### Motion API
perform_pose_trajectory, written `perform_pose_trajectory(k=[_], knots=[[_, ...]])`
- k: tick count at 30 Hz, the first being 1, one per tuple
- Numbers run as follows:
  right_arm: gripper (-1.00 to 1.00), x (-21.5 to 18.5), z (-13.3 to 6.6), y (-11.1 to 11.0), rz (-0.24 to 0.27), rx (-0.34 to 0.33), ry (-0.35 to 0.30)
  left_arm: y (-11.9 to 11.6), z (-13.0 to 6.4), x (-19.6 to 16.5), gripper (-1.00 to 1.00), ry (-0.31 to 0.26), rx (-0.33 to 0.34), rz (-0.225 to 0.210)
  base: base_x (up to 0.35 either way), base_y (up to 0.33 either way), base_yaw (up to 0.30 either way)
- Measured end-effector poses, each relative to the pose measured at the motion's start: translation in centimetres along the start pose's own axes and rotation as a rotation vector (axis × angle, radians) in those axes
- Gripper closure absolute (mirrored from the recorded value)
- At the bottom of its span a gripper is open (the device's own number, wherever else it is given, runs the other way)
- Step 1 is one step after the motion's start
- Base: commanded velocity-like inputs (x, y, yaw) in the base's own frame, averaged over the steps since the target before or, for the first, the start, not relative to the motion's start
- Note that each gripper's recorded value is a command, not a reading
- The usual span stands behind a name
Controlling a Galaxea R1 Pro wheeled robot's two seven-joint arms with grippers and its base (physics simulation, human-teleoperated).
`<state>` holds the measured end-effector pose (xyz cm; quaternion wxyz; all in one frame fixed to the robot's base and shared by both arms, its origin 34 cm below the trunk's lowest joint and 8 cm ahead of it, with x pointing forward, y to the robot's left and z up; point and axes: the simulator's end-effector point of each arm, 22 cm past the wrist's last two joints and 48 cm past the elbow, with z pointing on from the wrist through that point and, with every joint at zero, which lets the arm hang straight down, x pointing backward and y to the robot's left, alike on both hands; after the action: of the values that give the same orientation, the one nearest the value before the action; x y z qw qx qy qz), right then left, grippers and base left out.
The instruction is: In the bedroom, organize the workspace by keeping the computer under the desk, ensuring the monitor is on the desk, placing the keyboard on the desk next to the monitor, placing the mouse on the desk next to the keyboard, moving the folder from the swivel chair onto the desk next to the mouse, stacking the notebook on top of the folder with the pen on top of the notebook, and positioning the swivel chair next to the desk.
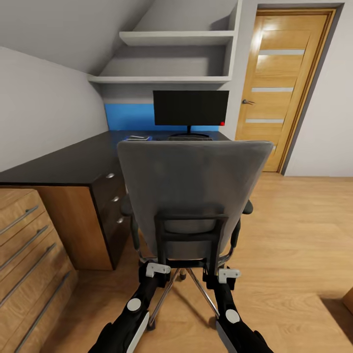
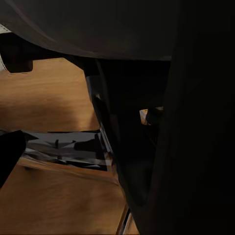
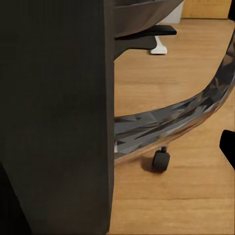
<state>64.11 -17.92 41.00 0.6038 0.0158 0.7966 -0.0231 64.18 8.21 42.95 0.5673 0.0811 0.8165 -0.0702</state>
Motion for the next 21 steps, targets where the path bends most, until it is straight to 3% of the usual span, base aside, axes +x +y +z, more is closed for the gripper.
perform_pose_trajectory(k=[21], knots=[[-1.00, 0.01, -0.01, -0.11, 0.004, 0.004, 0.000, -0.07, -0.06, 0.46, -1.00, 0.009, 0.002, 0.001, 0.259, -0.004, 0.000]])
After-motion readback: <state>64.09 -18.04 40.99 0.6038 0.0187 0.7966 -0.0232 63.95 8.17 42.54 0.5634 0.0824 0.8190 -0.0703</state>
